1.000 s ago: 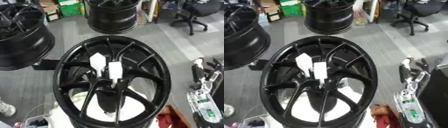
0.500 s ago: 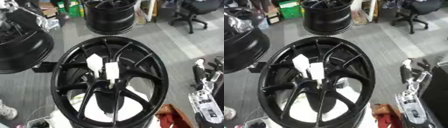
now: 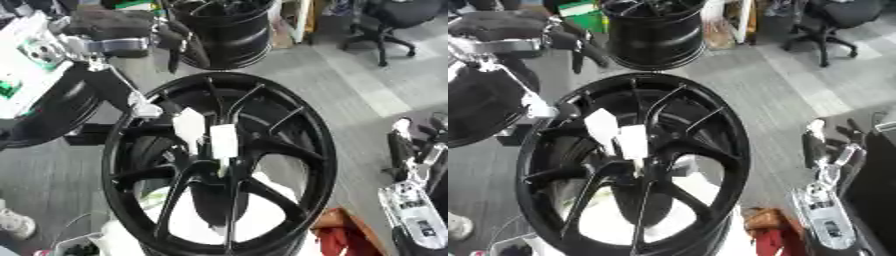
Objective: Pull the pin out of the wheel hub.
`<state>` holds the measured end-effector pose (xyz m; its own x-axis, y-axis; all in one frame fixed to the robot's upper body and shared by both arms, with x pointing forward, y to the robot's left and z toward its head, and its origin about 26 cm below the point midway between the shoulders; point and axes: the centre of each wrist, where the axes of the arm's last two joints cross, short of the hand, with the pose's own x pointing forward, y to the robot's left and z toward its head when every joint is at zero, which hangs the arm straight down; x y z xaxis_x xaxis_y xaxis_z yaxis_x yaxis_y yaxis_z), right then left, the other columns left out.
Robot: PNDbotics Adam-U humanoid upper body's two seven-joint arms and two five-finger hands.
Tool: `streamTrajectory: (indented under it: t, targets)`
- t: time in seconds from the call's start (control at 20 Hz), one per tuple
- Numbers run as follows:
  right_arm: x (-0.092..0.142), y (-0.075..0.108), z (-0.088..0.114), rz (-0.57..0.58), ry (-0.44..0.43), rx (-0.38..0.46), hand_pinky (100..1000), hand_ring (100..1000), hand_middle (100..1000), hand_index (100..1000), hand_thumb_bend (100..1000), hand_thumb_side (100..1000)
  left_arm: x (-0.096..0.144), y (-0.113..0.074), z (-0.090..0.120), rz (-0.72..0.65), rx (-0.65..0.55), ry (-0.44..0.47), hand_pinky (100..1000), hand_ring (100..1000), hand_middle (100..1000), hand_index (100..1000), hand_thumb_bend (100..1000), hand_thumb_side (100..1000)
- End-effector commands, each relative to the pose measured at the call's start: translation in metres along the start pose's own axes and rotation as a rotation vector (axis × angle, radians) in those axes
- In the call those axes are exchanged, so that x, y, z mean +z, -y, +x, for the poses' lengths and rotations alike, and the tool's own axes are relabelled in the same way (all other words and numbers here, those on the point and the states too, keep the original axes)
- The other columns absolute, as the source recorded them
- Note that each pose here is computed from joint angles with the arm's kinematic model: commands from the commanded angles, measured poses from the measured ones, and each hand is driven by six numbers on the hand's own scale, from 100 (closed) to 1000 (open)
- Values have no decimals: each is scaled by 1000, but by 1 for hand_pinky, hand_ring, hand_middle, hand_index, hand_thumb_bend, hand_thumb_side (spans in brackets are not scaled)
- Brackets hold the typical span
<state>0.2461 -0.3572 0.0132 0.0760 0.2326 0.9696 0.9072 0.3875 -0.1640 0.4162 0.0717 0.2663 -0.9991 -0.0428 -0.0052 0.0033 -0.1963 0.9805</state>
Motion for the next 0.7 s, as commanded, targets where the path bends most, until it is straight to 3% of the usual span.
streamTrajectory:
  t: [0.05, 0.3, 0.7]
  targets:
    - [-7, 0, 7, 3, 40, -4, 566, 574, 712, 869, 100, 431, -3, -4, 3, -399, -290, 242, 678, 539, 757, 846, 458, 403]
    - [-6, 0, 7, 5, 39, -5, 566, 574, 712, 869, 100, 432, -9, 5, 4, -487, -333, 208, 680, 543, 763, 858, 536, 494]
    - [-5, -2, 8, 9, 37, -8, 566, 574, 713, 869, 100, 433, -10, 25, -10, -567, -310, 140, 673, 534, 747, 848, 540, 510]
